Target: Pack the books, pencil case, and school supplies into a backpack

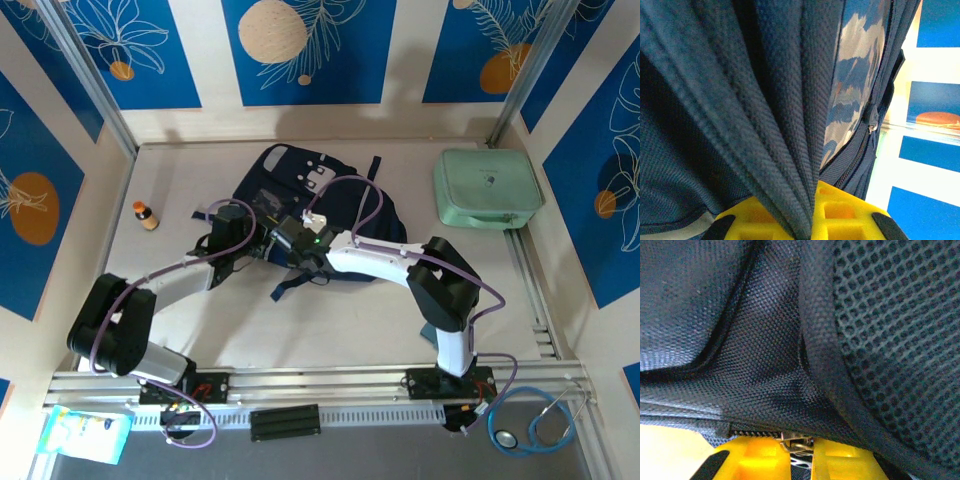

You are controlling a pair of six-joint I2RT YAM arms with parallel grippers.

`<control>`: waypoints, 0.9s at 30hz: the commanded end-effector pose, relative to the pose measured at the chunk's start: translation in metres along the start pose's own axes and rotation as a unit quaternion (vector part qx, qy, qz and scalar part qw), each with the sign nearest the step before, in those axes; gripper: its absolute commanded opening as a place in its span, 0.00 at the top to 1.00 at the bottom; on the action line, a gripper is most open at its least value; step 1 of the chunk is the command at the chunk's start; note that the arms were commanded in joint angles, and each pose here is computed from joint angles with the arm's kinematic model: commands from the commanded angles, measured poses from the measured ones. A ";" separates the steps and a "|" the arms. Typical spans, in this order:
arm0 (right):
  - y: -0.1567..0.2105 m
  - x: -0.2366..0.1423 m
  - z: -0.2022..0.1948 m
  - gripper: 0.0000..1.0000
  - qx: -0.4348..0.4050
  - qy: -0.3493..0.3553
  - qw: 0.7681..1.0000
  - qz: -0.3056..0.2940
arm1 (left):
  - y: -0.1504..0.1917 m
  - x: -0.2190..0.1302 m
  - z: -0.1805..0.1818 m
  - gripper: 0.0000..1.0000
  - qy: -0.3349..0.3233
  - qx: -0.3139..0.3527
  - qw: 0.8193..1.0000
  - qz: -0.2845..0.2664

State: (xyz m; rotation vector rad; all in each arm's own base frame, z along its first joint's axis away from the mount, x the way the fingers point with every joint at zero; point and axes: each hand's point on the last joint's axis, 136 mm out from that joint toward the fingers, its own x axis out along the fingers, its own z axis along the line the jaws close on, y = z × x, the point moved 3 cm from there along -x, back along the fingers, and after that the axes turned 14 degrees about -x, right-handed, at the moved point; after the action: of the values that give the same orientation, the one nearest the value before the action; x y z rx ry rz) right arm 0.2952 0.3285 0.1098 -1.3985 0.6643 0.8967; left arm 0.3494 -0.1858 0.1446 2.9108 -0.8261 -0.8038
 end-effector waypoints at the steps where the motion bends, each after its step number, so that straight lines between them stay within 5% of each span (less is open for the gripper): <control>1: -0.015 -0.010 -0.017 0.91 -0.006 0.007 1.000 -0.027 | 0.022 -0.002 -0.010 1.00 0.011 0.007 0.998 0.063; 27: 0.074 -0.023 -0.123 0.86 -0.041 0.122 0.989 0.071 | -0.026 -0.013 -0.023 1.00 -0.001 0.030 0.999 0.013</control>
State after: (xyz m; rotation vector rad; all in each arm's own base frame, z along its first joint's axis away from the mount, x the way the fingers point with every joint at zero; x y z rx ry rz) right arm 0.2490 0.2569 0.0894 -1.4457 0.7322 0.9556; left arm 0.3510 -0.1744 0.1425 2.8798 -0.9049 -0.8710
